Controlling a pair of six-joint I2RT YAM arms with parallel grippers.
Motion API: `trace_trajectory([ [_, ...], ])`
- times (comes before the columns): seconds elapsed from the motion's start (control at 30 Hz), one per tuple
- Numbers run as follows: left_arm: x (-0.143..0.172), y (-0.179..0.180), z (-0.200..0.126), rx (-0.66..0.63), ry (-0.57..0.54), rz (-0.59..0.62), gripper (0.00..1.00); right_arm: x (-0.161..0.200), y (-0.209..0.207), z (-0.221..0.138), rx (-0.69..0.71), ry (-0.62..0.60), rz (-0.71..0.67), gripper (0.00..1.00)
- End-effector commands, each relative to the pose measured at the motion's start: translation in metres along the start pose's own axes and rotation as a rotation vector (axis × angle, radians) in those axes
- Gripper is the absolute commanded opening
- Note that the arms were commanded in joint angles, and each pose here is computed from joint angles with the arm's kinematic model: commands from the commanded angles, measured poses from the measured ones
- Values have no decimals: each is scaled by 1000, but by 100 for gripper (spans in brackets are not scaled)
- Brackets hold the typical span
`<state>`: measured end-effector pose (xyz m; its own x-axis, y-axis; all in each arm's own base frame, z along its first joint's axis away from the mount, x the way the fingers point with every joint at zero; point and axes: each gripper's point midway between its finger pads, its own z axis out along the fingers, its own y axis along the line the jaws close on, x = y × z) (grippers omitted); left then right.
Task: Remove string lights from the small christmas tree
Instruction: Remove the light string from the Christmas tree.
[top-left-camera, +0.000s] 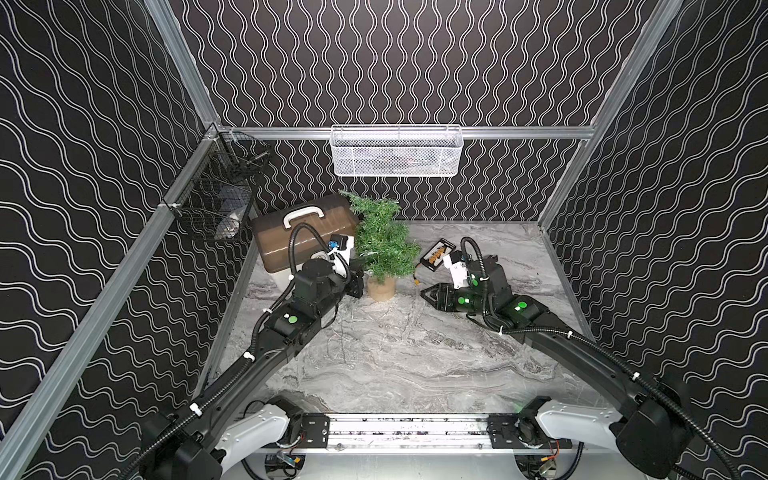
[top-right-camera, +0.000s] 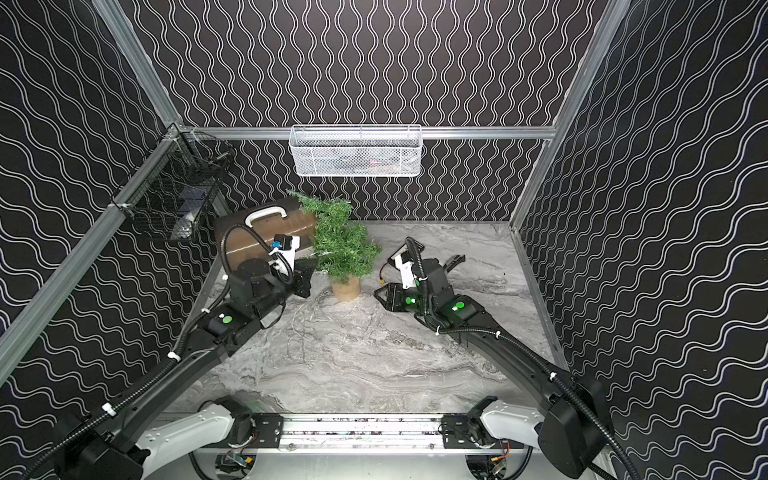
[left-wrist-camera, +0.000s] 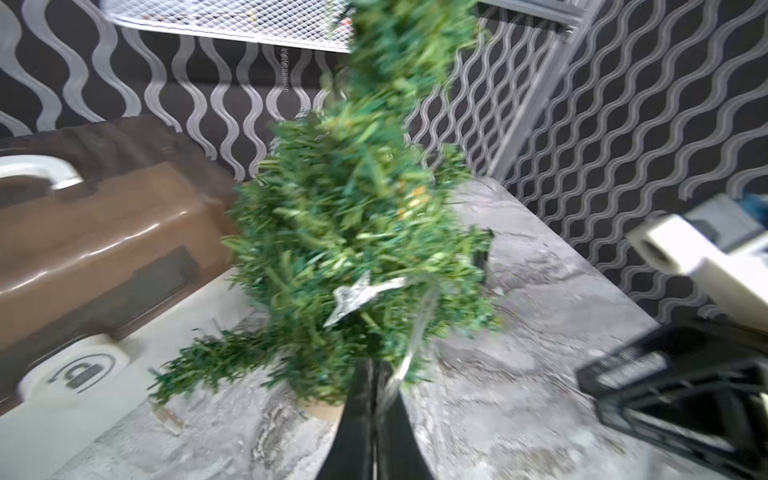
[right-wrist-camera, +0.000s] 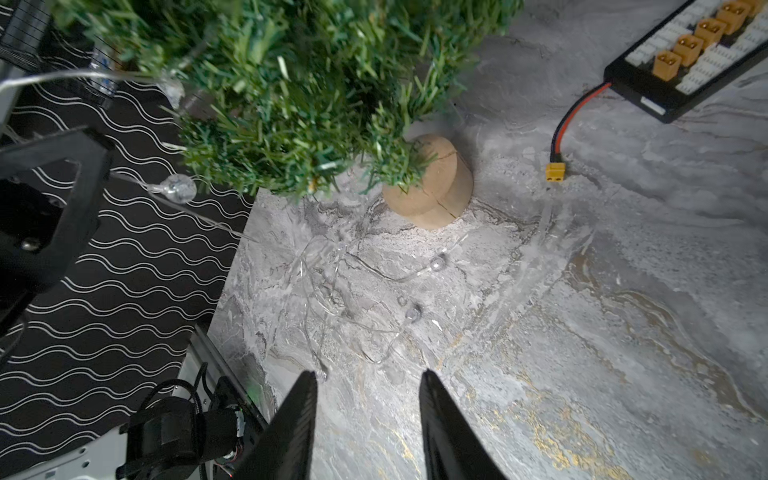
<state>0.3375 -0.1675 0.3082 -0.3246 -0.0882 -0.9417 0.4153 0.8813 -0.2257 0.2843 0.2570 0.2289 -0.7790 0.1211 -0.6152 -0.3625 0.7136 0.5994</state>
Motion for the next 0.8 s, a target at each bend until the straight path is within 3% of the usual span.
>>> trace_trajectory([
  [0.0, 8, -31, -7, 163, 112, -36, 0, -15, 16, -9, -45, -40, 2, 42],
  [0.33, -26, -80, -30, 405, 150, -83, 0, -61, 66, -11, -199, -100, -18, 46],
  [0.77, -57, -106, -21, 494, 130, -123, 0, -95, 96, 16, -306, -132, -71, 53],
])
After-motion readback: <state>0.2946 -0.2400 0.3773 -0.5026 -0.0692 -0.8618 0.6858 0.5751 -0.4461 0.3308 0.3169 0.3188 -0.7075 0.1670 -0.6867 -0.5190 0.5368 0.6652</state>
